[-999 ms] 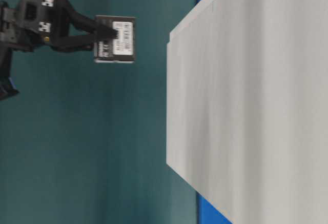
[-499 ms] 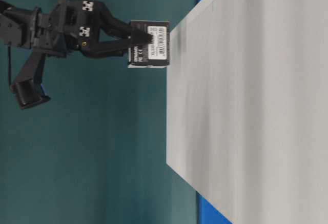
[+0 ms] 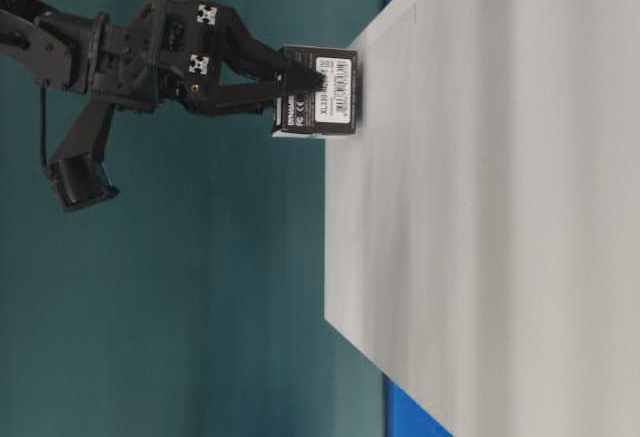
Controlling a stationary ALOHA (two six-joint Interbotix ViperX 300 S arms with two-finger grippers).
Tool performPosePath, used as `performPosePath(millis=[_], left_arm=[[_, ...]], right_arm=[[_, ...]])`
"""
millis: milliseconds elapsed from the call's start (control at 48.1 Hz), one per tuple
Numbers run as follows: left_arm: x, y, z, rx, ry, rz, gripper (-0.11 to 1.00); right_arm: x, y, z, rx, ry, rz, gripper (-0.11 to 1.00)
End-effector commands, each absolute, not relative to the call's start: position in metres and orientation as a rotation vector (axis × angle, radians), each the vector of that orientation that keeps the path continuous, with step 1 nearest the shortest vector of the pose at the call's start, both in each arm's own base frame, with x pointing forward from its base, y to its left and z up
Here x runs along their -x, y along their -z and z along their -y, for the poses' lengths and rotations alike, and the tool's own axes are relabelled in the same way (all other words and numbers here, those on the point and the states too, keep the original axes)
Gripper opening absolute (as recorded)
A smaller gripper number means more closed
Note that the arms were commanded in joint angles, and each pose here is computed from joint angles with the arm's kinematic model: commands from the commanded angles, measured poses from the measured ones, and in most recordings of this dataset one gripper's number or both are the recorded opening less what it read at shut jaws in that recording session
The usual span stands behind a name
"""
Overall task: Place the box from the white plastic tray onto the white base.
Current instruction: 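Lower the held box onto the white base's upper edge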
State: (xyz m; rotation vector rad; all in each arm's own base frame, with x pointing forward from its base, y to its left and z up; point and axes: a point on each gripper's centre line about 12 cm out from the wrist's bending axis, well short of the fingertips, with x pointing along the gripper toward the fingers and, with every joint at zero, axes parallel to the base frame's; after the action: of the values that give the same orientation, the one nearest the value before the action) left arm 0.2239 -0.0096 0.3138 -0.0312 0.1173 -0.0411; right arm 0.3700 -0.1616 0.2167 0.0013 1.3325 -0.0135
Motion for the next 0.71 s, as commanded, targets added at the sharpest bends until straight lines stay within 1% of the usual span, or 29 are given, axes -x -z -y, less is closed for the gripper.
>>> performPosePath(millis=[0, 686], left_arm=[[-0.2262, -0.3251, 0.0101, 0.033, 0.043, -0.087, -0.07], [-0.2261, -0.3241, 0.0101, 0.035, 0.043, -0.091, -0.07]], right_arm=[[-0.3733, -0.2129, 0.158, 0.002, 0.001, -1.337, 0.56], [-0.3728, -0.2069, 0.1578, -0.007, 0.001, -1.35, 0.56]])
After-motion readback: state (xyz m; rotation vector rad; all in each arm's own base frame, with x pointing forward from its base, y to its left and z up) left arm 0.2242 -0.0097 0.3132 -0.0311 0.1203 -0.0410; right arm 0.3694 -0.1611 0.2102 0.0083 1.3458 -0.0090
